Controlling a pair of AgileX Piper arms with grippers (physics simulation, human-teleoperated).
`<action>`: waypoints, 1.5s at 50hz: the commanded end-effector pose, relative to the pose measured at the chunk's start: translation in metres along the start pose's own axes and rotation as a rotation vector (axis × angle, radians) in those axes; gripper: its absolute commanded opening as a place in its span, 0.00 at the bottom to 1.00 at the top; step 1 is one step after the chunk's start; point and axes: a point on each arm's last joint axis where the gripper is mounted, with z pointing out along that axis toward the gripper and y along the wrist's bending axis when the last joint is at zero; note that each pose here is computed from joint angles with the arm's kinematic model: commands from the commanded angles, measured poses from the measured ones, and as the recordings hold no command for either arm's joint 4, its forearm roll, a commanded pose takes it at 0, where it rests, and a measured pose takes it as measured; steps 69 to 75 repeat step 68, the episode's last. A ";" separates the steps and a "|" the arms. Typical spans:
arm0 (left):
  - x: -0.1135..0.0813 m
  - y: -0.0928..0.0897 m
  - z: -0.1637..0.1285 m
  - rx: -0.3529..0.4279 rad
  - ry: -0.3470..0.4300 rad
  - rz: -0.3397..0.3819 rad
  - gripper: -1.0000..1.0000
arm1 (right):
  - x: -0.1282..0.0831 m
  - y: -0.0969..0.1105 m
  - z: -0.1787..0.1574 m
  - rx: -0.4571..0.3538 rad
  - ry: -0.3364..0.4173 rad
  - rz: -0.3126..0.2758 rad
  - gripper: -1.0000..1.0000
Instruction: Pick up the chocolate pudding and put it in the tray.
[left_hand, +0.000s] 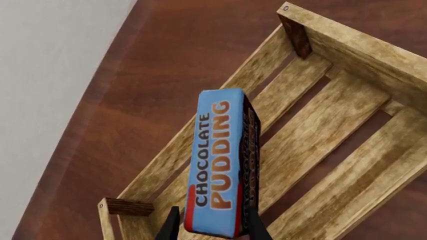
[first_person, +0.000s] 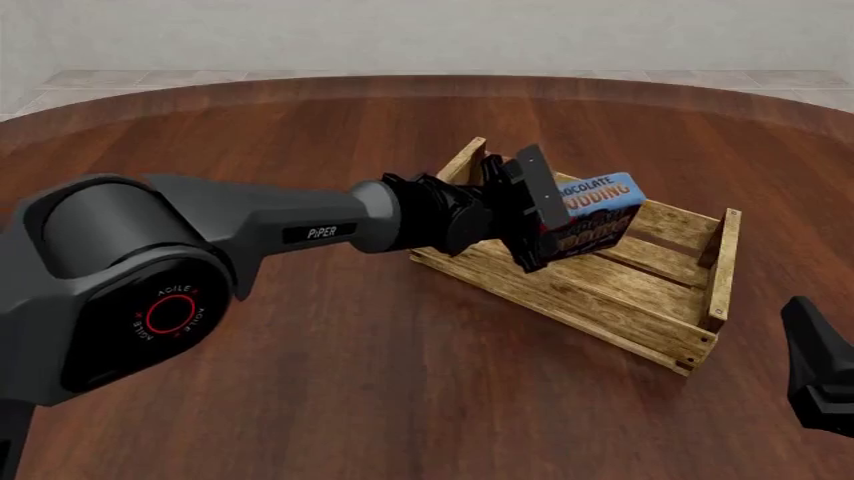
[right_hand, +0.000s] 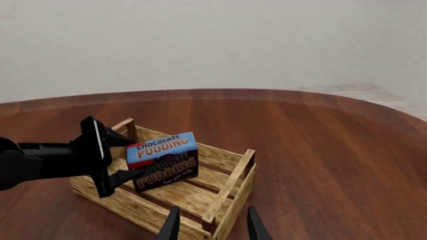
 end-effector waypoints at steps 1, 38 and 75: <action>0.007 -0.001 0.003 -0.001 0.009 0.032 1.00 | 0.000 0.000 0.000 0.001 0.001 -0.001 1.00; -0.045 0.004 -0.079 -0.036 -0.122 0.018 1.00 | 0.000 0.001 -0.001 -0.011 -0.004 0.001 1.00; -0.090 0.002 -0.208 -0.047 -0.274 0.070 1.00 | -0.001 0.002 -0.003 -0.027 -0.017 -0.011 1.00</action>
